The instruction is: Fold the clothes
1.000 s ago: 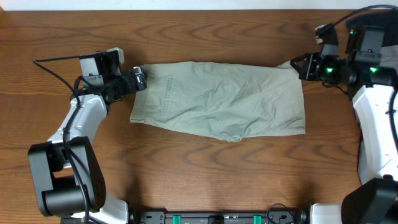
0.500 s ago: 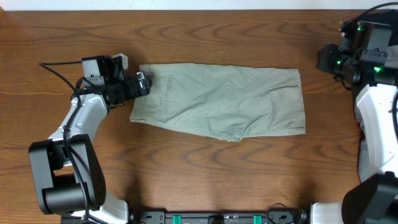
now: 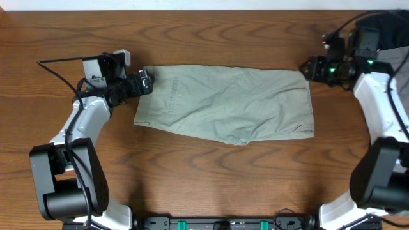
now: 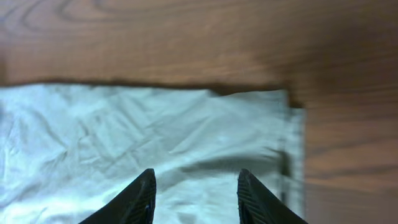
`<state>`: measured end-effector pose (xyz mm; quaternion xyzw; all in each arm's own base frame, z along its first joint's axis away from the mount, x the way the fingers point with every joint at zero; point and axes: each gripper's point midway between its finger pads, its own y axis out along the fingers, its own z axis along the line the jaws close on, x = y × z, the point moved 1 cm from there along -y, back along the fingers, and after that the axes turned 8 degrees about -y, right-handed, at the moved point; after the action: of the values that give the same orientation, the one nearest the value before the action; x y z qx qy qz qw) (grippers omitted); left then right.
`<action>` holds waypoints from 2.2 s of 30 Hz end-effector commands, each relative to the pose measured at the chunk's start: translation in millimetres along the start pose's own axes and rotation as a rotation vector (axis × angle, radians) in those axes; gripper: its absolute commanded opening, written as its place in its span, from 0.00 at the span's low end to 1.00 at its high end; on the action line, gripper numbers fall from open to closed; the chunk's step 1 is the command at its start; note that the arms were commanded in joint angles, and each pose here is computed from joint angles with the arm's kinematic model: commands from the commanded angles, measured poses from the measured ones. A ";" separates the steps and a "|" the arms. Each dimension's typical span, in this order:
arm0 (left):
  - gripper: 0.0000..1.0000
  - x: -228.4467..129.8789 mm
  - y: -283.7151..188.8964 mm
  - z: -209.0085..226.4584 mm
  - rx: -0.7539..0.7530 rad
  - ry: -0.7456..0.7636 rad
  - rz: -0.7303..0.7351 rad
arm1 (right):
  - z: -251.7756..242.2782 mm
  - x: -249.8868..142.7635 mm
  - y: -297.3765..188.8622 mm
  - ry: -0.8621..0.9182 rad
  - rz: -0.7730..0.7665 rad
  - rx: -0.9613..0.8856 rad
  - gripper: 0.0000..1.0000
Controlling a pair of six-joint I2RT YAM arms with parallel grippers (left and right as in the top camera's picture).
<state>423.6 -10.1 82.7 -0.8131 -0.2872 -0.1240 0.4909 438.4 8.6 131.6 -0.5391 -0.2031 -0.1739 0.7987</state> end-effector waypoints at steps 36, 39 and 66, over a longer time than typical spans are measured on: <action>0.09 -91.0 7.2 15.0 0.096 -0.016 0.355 | 19.5 -11.8 14.8 -0.016 0.058 0.081 0.42; 0.06 -107.4 12.6 20.2 0.112 -0.025 0.406 | 19.6 -12.6 14.7 0.000 0.062 0.082 0.41; 0.72 -37.2 -62.1 3.1 0.114 -0.136 0.045 | 19.2 -7.2 15.0 -0.011 0.040 0.080 0.43</action>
<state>346.3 -14.5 101.3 -0.8096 -0.2747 -0.0389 0.5173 436.3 28.7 121.2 -0.5188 -0.2032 -0.1472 0.8173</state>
